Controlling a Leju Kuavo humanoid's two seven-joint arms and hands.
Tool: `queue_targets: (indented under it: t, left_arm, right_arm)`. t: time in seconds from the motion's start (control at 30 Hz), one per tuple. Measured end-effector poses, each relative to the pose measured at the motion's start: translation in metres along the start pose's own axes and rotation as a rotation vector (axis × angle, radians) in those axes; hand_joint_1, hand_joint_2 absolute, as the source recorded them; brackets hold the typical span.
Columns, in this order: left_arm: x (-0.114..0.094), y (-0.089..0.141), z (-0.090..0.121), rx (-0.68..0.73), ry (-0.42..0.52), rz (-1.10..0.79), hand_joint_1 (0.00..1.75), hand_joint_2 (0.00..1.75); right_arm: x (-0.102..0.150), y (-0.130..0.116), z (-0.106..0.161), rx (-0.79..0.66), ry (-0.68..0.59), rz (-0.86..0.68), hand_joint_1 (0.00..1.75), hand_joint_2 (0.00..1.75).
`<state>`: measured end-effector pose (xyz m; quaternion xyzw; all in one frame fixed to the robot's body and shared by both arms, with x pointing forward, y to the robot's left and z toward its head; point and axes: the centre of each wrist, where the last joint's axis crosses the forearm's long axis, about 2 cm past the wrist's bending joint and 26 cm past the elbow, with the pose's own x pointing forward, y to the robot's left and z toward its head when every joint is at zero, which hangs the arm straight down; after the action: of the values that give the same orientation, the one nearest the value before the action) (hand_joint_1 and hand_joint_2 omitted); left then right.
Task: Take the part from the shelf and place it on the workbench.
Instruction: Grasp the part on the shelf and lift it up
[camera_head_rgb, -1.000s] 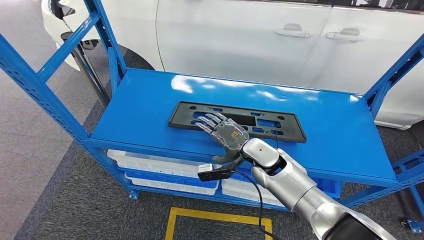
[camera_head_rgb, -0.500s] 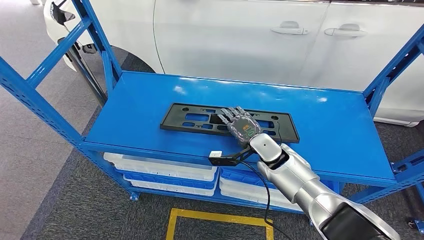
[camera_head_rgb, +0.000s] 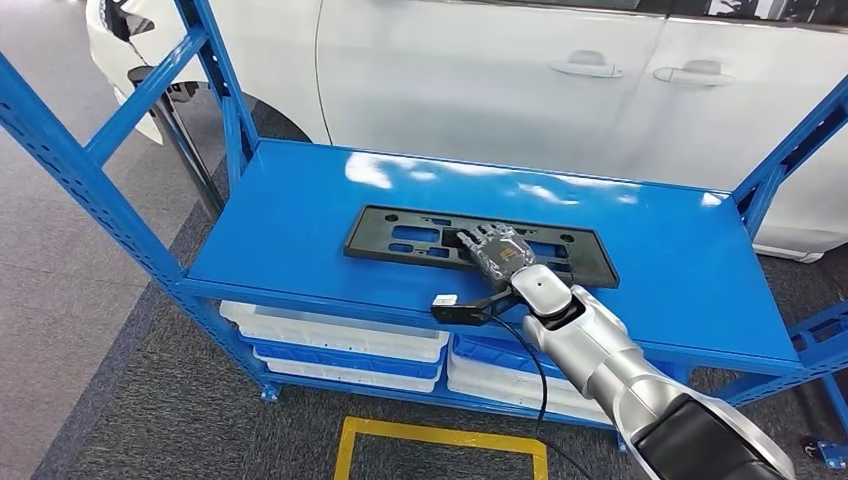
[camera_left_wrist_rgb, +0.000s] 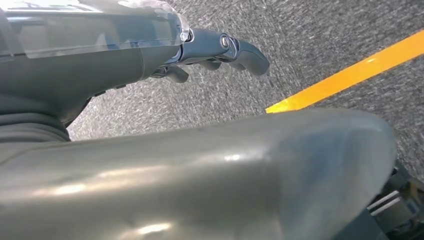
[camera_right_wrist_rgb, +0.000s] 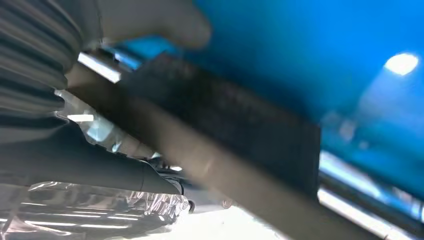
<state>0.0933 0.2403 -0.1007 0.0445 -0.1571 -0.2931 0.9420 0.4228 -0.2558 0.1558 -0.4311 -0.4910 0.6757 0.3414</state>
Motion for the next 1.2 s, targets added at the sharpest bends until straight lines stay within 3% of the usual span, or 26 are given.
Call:
queue_targets:
  t: [0.63,0.83,1.0,1.1,1.2]
  left_arm:
    - [0.002,0.000,0.000,-0.002,-0.005,-0.015,0.00,0.00]
    - [0.003,0.000,0.000,-0.003,-0.008,-0.020,0.00,0.00]
    - [0.005,0.001,0.000,0.011,-0.012,-0.017,0.00,0.00]
    - [0.005,0.001,0.000,0.021,0.002,0.014,0.00,0.00]
    - [0.006,0.001,0.000,0.025,0.007,0.038,0.00,0.00]
  right_arm:
    - [-0.005,0.000,0.000,-0.012,0.002,-0.003,1.74,1.75]
    - [-0.010,-0.016,-0.004,-0.067,-0.033,-0.074,1.75,1.75]
    - [-0.027,-0.084,-0.020,-0.212,-0.073,-0.083,1.75,1.75]
    - [-0.036,-0.142,-0.028,-0.293,-0.113,-0.097,1.75,1.75]
    - [-0.043,-0.208,-0.029,-0.362,-0.207,-0.214,1.73,1.75]
